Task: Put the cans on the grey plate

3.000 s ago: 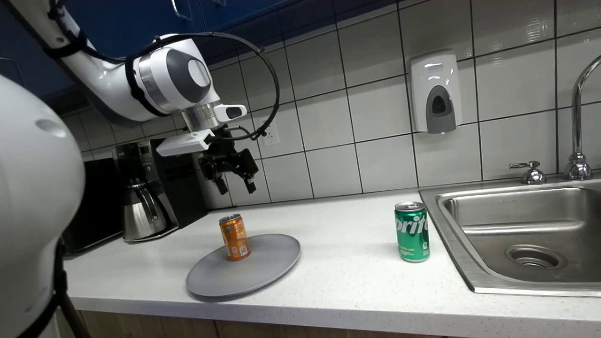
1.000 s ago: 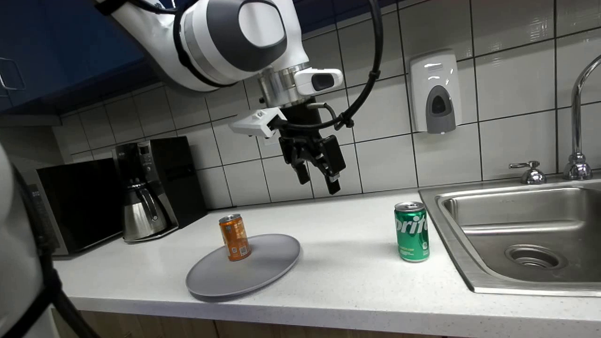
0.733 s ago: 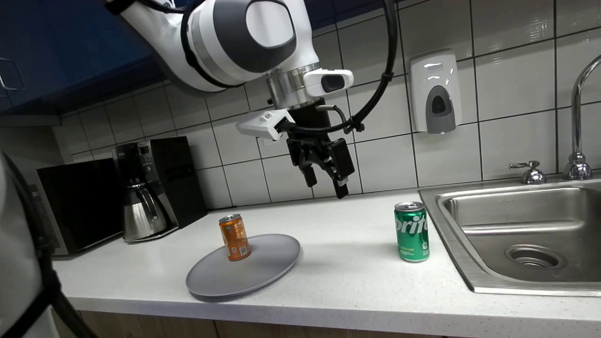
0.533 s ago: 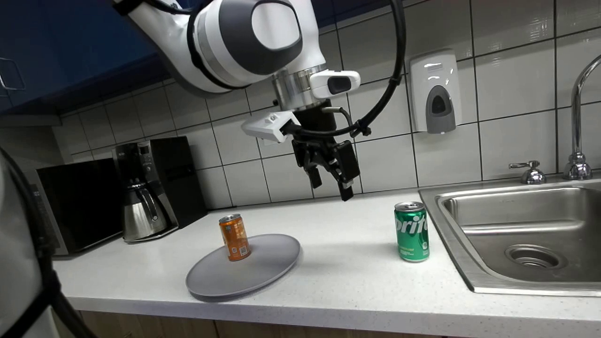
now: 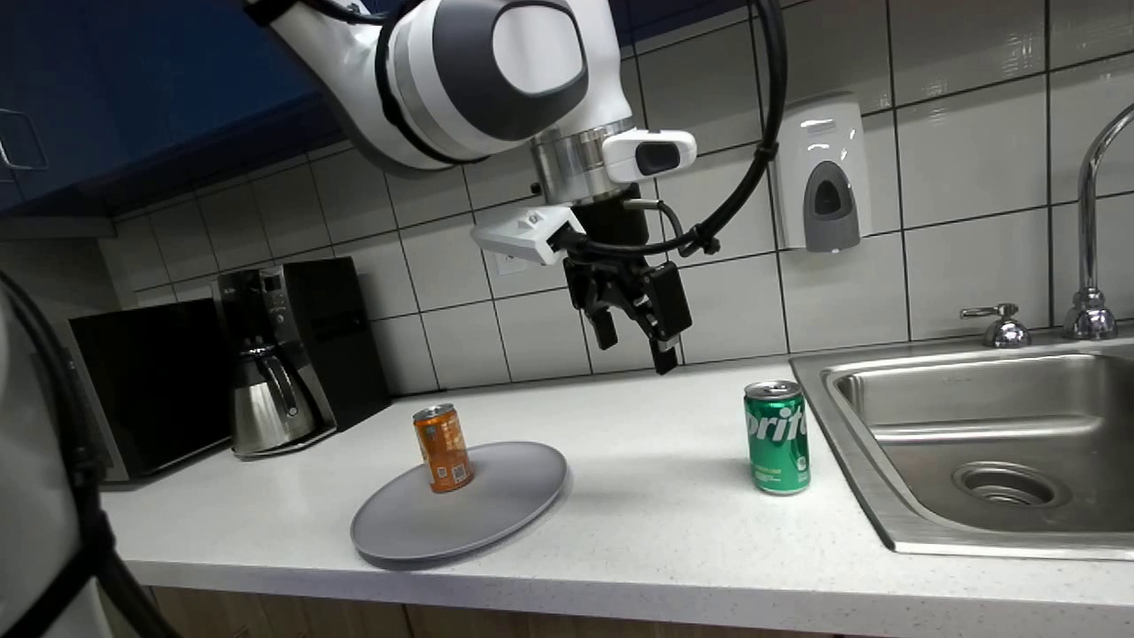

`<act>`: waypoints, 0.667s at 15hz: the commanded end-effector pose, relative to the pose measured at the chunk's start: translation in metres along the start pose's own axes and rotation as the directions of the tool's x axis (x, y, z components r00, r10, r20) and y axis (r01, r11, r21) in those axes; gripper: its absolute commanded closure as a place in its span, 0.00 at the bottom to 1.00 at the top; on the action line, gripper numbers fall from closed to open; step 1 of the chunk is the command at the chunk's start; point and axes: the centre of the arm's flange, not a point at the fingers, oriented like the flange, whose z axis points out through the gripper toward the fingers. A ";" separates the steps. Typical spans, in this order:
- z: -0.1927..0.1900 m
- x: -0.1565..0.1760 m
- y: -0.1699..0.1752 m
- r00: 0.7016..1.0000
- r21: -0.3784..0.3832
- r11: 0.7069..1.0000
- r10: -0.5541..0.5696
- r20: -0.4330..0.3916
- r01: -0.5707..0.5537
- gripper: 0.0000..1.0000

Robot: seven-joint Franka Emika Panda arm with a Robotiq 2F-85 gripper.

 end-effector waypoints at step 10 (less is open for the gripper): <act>0.003 0.002 -0.002 1.000 -0.003 1.000 0.005 0.002 -0.005 0.00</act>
